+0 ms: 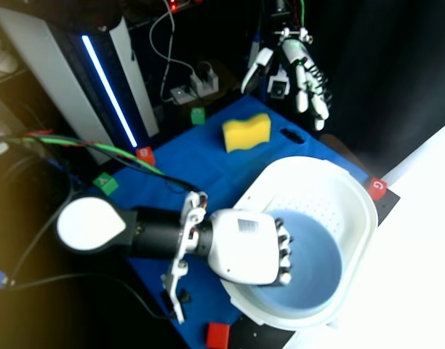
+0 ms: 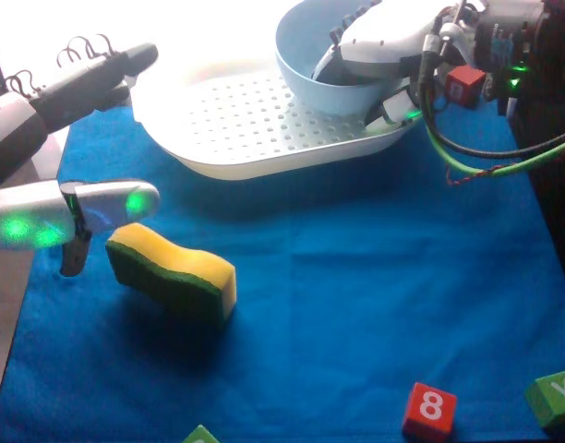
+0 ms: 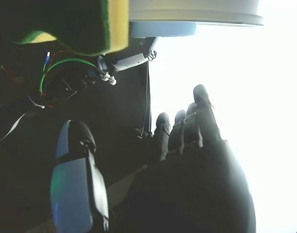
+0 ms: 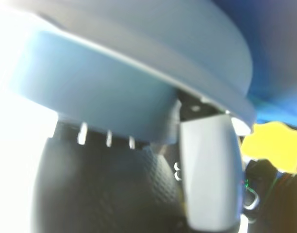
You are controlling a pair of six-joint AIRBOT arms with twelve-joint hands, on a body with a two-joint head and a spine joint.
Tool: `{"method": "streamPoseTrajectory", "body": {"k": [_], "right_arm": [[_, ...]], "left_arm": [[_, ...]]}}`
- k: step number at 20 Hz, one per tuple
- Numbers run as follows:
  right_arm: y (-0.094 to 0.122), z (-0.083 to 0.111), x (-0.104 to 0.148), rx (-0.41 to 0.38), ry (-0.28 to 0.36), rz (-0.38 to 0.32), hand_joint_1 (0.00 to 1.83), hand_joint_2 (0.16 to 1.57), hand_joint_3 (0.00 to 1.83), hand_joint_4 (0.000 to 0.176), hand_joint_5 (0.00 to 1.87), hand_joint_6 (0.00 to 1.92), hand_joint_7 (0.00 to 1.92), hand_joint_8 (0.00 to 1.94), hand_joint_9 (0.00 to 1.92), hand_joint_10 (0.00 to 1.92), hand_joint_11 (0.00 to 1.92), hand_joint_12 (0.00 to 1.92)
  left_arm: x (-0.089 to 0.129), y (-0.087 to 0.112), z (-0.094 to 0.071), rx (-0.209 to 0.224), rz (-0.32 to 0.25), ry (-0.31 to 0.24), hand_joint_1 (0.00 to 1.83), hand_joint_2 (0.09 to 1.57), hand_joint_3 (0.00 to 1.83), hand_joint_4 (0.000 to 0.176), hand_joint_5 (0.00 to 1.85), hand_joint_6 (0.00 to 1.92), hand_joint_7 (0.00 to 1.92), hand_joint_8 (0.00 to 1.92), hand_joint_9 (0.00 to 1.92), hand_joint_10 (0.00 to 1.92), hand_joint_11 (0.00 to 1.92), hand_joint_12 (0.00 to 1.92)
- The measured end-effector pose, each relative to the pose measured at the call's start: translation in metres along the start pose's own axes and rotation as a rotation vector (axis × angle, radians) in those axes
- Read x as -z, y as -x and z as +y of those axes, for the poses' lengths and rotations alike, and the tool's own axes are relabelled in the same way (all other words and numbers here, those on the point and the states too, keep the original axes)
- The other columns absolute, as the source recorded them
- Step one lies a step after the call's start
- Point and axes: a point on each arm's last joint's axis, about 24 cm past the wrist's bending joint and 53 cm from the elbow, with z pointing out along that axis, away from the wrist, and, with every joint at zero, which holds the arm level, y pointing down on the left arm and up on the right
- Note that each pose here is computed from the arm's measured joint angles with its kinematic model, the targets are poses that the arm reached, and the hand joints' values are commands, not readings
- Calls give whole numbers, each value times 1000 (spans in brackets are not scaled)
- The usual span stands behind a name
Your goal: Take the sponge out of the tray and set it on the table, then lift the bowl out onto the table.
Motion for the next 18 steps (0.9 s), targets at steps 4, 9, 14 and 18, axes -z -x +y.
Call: {"method": "streamPoseTrajectory", "body": {"k": [4,9,14,18], "right_arm": [[5,0,0,-17,2,-13,1601,1154,0,137,1112,1921,1506,1941,1641,1921,1665,1921],[12,11,3,-87,59,-41,1559,1195,15,137,1128,1921,1484,1941,1632,1921,1685,1921],[21,37,13,-149,184,-58,1607,1161,15,0,1265,1921,1460,1941,1598,1921,1635,1921],[29,45,28,-169,238,-70,1710,1106,0,0,1139,1921,1393,1941,1598,1921,1679,1921]], "left_arm": [[0,1,-2,2,-5,-8,593,1008,0,126,4,0,0,0,66,6,226,70],[0,2,-3,6,-7,-11,549,1075,19,41,55,22,0,0,30,0,180,54],[1,2,-2,10,-10,-9,648,1062,0,95,0,0,0,0,11,3,129,36],[1,3,-2,13,-15,-9,604,1008,0,60,47,13,0,0,13,5,171,54]]}}
